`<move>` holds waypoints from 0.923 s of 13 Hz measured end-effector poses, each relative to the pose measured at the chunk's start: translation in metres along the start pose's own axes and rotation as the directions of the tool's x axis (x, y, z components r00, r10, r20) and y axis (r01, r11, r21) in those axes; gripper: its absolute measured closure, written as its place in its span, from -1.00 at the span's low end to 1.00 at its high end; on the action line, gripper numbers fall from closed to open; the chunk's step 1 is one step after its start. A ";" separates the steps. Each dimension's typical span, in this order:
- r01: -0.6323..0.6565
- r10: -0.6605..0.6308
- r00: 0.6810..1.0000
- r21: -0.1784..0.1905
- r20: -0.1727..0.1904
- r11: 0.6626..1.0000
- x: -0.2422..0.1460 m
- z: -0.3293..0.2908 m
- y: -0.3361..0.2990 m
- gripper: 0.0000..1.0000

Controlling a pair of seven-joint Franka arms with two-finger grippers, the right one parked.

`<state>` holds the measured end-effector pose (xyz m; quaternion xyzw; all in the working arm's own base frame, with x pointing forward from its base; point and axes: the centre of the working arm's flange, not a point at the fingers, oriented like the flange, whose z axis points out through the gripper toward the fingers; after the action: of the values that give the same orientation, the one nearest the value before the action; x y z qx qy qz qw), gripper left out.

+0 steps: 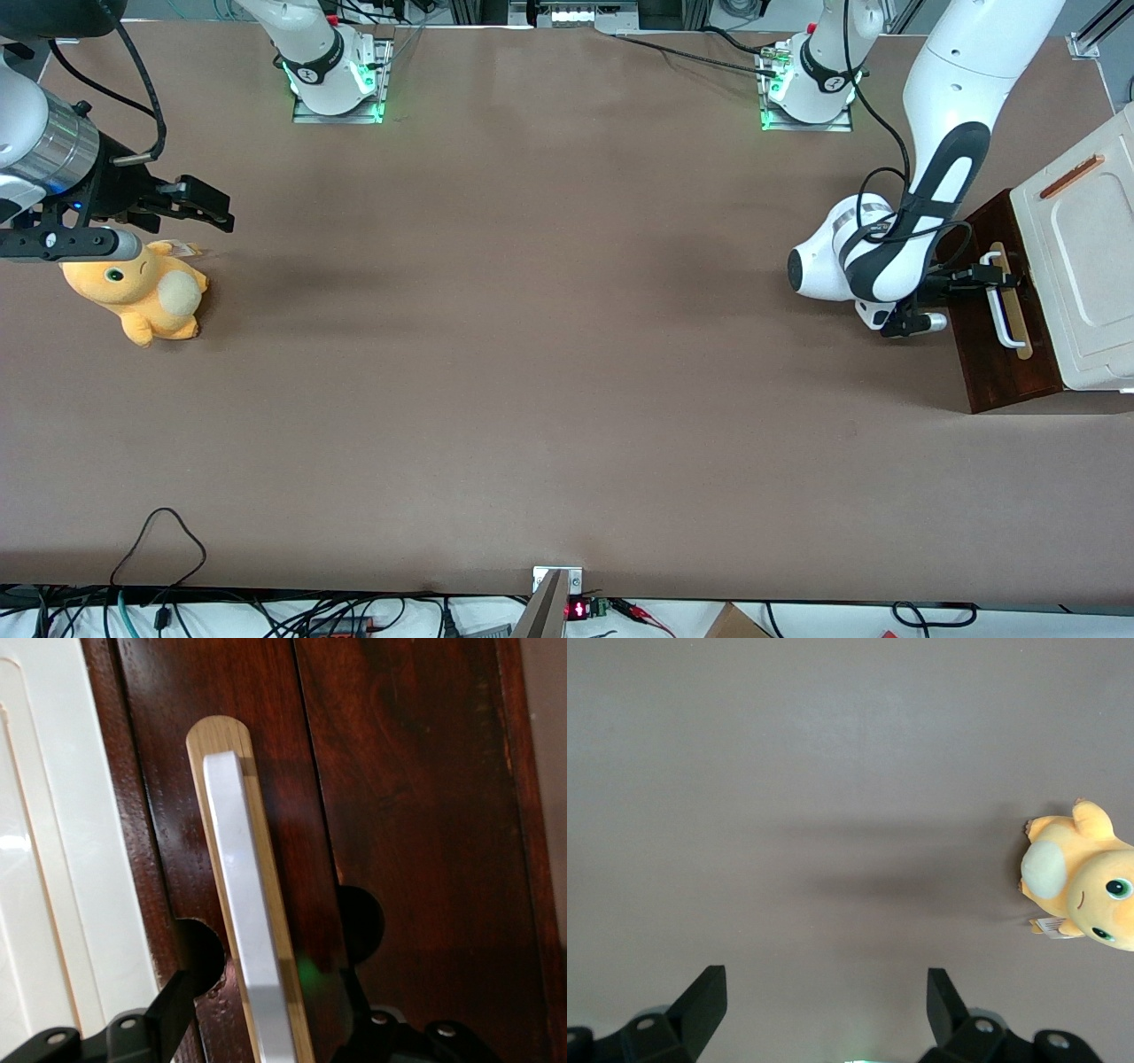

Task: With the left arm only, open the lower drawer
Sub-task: 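Close the left gripper around the white drawer handle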

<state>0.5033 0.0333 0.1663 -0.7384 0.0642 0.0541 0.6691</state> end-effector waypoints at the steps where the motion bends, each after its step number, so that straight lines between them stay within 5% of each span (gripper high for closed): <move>1: 0.002 -0.002 1.000 0.005 -0.002 1.000 0.002 0.002 0.000 -0.42; 5: 0.005 -0.005 1.000 0.005 -0.004 1.000 0.004 0.002 -0.001 -0.10; 12: -0.001 0.002 1.000 0.004 -0.009 1.000 0.007 -0.002 0.005 0.05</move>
<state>0.5092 0.0311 0.1605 -0.7371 0.0681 0.0510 0.6704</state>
